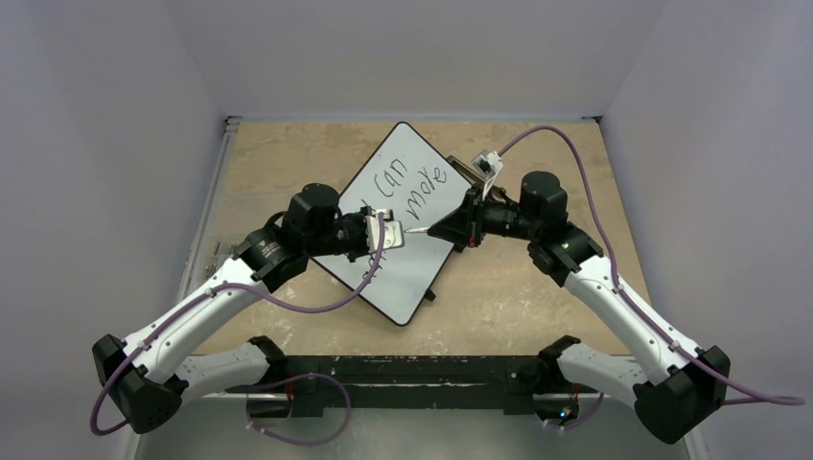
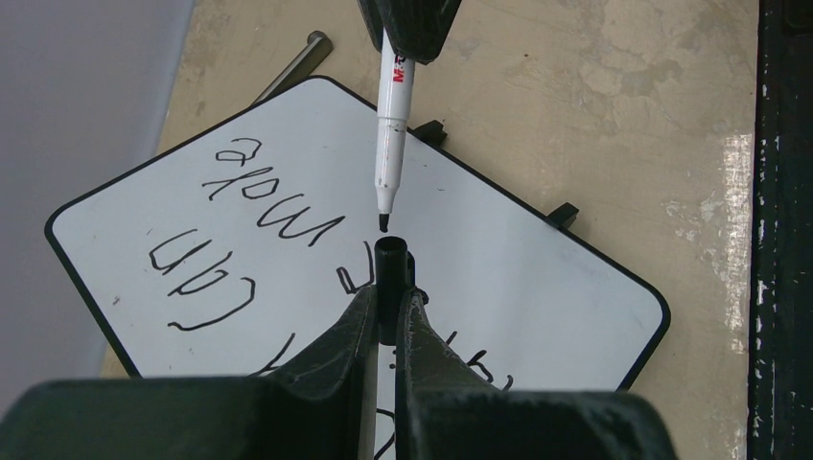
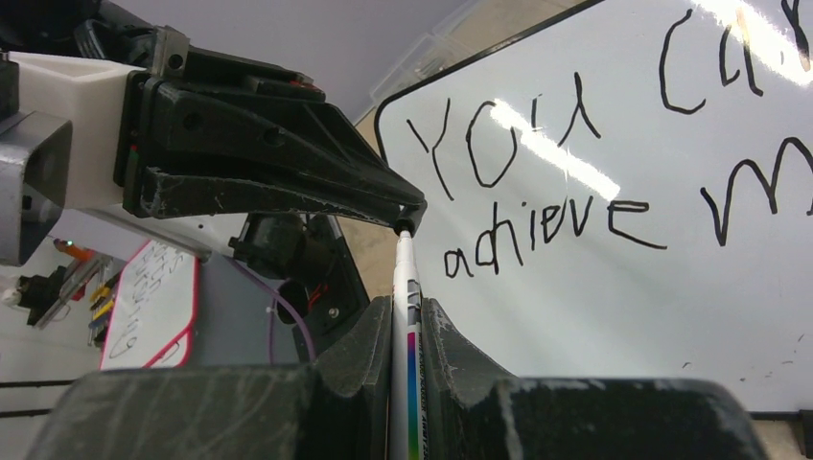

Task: Write a sentence on the whiteboard
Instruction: Insert the whiteboard marker without the cap into the pen cap.

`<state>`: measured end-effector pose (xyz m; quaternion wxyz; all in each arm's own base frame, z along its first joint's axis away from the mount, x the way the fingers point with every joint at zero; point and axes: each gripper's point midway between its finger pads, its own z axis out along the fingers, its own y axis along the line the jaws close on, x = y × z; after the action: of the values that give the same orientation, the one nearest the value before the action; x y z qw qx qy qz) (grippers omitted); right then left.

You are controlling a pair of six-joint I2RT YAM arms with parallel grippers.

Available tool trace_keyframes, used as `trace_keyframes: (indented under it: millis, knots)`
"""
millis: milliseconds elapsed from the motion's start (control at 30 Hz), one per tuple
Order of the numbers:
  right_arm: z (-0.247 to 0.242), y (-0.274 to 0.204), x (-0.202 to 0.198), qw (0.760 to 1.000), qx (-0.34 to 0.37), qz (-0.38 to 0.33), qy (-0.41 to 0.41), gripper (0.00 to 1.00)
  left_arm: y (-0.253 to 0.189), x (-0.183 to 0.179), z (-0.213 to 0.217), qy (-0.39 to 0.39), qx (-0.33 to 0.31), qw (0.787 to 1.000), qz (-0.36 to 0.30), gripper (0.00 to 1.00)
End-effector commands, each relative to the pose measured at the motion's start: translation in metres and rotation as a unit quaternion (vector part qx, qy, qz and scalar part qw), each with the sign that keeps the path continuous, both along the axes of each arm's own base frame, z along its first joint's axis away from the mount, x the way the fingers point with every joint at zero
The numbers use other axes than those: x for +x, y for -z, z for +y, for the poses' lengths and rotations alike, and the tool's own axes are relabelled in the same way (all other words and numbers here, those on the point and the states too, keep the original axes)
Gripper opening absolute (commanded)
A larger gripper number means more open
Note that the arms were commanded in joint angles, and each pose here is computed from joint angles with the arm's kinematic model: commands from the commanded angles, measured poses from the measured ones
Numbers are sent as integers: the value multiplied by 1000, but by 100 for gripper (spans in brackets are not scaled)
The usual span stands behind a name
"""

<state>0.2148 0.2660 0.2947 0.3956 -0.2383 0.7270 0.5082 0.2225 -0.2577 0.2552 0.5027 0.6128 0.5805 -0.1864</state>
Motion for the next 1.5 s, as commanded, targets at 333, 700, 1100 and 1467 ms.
trace_keyframes:
  millis: [333,700,1100,1467]
  knots:
    - [3,-3,4,1000,6,-15,1,0,-24,3,-7,-1,-31,999,-11,0]
    - [8,6,4,1000,6,-4,-2,0,-24,4,-8,-2,-35,999,-7,0]
    - [14,12,3,1000,5,2,-7,0,-21,3,-11,1,-30,1000,1,0]
    - [22,31,4,999,-31,14,-21,0,-10,-7,-19,20,-4,1000,3,0]
